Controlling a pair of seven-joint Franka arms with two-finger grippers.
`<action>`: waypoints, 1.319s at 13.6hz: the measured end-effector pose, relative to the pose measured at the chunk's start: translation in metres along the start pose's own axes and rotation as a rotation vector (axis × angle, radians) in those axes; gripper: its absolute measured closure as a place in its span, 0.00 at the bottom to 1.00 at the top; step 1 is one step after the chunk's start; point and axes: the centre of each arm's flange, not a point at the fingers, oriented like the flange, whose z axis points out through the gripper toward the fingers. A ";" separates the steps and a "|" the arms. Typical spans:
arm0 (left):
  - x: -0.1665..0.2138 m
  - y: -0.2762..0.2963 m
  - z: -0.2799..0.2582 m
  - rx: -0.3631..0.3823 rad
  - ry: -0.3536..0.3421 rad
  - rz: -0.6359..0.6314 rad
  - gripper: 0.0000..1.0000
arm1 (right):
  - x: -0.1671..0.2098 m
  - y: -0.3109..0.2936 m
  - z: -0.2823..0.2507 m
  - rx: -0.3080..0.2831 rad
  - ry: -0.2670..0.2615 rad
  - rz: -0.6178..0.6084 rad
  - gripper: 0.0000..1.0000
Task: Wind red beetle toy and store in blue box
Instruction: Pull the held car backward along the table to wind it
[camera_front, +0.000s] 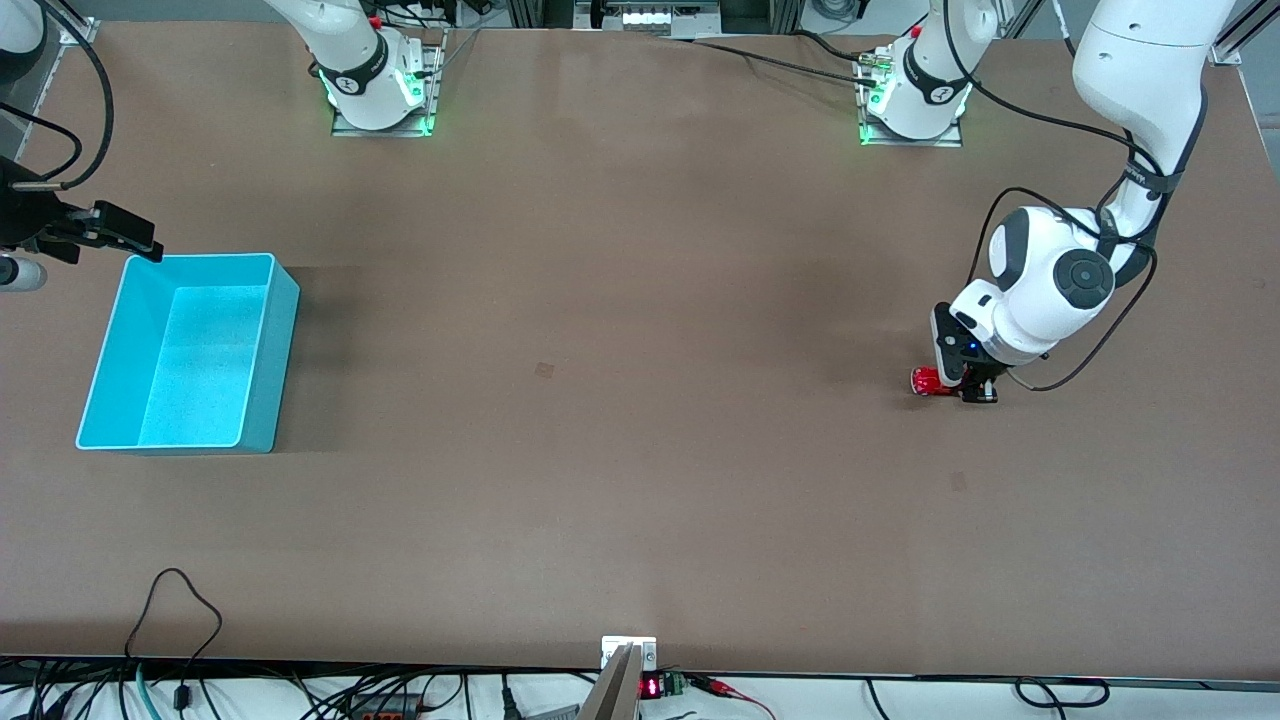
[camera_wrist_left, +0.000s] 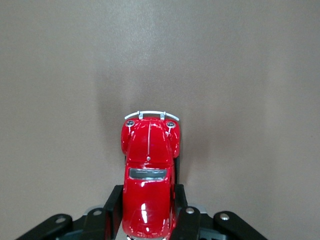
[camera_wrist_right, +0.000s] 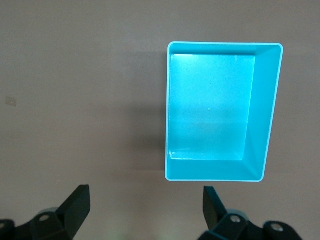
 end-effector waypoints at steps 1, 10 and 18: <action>0.000 0.000 0.000 0.000 0.000 0.000 0.56 | 0.000 0.000 0.000 0.000 0.000 0.000 0.00; -0.034 0.000 0.001 -0.002 -0.004 -0.027 0.56 | 0.000 0.000 0.000 0.000 0.000 0.000 0.00; -0.113 0.005 0.003 0.000 -0.011 0.007 0.50 | 0.000 0.000 0.000 0.000 0.000 0.000 0.00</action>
